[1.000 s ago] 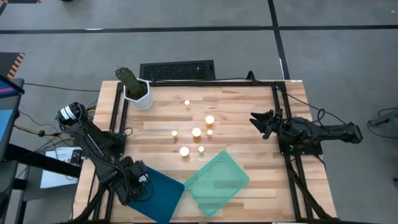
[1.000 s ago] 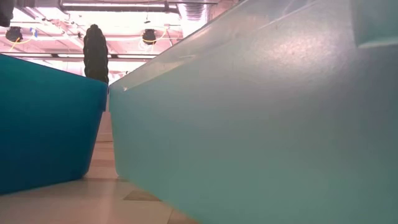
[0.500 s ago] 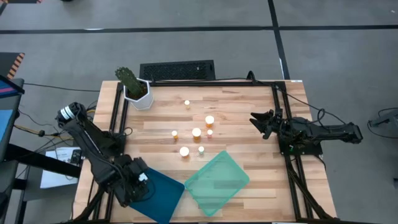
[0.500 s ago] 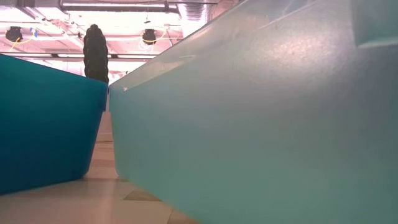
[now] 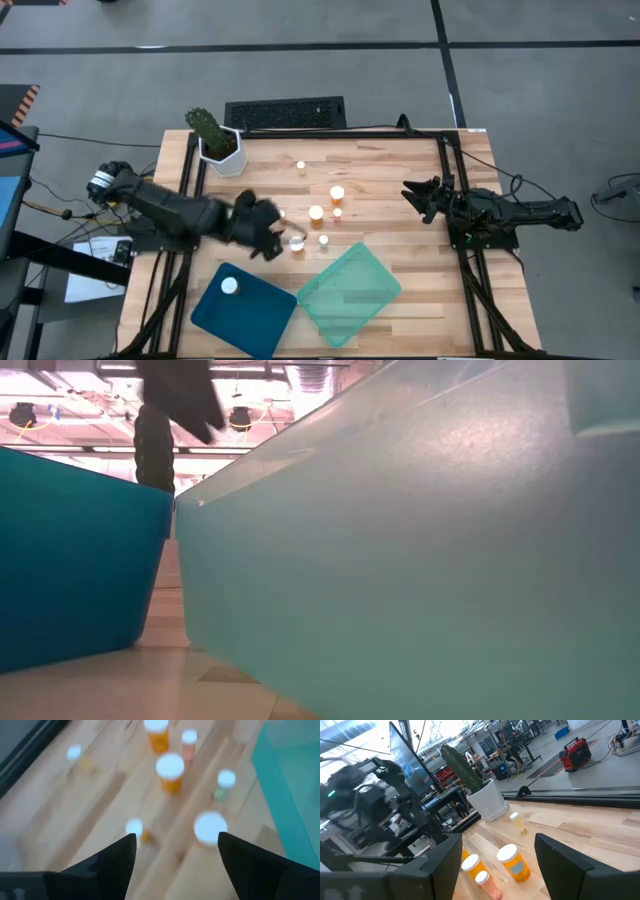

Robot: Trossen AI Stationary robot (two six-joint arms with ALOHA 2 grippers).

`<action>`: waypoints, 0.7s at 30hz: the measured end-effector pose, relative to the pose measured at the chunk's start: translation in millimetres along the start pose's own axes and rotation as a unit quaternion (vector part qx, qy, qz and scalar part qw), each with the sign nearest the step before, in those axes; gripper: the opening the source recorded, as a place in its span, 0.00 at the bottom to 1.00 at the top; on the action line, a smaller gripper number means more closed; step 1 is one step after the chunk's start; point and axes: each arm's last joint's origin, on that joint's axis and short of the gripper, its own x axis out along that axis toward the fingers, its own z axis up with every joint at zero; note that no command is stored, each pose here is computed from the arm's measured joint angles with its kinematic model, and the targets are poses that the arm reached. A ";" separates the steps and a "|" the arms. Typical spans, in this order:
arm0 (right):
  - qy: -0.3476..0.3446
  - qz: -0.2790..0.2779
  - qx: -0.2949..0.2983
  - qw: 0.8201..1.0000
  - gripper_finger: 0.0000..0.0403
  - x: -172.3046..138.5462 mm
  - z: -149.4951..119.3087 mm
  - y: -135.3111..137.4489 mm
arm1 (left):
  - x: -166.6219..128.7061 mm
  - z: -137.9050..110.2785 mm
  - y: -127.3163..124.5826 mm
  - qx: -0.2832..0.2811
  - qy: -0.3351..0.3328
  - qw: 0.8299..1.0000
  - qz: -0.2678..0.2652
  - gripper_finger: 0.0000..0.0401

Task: Pick and place medicine bottles into bin by pill shape (circle, oval)
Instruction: Put the small orange pill bottle into the green bin

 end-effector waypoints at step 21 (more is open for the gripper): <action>0.000 0.000 0.001 1.000 0.65 0.0 0.1 0.0 | 102.4 -47.0 70.6 0.023 -0.052 0.996 -0.063 0.69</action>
